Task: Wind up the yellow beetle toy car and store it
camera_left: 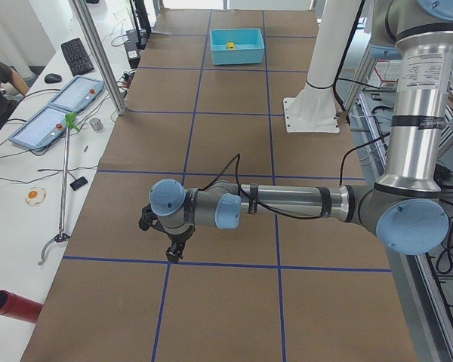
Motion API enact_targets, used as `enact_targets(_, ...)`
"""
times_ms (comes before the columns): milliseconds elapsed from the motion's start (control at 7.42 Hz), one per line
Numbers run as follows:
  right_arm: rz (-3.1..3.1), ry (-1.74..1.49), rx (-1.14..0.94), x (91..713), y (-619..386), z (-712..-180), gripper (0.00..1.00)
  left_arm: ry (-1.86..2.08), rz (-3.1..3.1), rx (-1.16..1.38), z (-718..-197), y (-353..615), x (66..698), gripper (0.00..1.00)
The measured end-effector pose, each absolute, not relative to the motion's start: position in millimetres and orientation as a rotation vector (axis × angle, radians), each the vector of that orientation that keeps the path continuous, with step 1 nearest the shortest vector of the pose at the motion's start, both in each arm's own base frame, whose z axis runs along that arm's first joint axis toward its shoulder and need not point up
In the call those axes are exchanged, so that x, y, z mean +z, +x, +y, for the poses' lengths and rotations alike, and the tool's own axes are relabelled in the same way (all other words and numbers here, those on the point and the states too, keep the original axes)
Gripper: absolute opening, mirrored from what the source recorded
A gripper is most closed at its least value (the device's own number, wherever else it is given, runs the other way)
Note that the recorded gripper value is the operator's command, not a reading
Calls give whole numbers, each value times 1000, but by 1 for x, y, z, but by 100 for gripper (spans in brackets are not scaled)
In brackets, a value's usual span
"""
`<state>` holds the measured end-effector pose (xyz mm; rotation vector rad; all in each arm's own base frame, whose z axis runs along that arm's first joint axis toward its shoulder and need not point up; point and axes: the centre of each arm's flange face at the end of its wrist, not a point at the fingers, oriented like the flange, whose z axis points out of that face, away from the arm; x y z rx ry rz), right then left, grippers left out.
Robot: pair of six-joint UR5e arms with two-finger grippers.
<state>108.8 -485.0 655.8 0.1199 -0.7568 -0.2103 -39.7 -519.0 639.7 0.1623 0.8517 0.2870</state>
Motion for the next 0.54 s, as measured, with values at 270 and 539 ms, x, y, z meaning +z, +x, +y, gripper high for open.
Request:
enact_targets(270, -754, 106, -212, 662, 106, -481, 100, 187, 838, 309, -512, -55, 649, 100)
enact_targets(539, -754, 96, -209, 667, 106, -477, 100, 198, 836, 306, -509, -62, 649, 100)
